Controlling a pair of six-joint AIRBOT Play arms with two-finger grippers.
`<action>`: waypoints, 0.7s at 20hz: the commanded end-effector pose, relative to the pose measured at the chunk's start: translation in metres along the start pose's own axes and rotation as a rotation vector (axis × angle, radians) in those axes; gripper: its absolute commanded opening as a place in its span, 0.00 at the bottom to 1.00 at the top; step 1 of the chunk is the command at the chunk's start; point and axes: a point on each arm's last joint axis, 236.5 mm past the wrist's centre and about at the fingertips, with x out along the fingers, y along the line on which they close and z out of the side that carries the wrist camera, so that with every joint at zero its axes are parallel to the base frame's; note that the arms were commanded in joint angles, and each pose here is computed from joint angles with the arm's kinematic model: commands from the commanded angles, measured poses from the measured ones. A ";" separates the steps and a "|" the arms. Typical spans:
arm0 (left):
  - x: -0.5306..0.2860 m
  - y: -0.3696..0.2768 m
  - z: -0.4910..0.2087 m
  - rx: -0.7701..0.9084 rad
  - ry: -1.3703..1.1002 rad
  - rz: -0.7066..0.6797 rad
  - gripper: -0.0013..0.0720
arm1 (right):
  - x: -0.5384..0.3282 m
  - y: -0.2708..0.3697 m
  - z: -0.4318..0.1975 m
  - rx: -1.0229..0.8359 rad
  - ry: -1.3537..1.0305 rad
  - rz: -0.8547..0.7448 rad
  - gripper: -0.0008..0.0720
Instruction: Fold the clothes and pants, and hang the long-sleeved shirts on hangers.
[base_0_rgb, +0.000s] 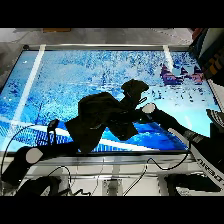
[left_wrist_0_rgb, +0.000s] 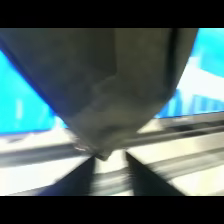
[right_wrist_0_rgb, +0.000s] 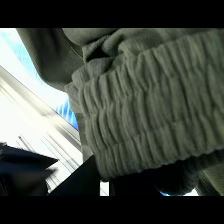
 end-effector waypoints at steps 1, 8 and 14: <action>0.015 -0.009 -0.012 -0.161 0.004 -0.097 0.79 | -0.001 -0.001 -0.001 -0.016 0.007 -0.007 0.06; 0.017 -0.006 -0.021 -0.212 0.039 -0.088 0.74 | -0.001 0.000 0.000 -0.015 0.006 -0.007 0.06; 0.021 0.000 -0.032 -0.221 0.069 -0.076 0.75 | -0.001 -0.001 0.000 -0.015 0.006 -0.007 0.07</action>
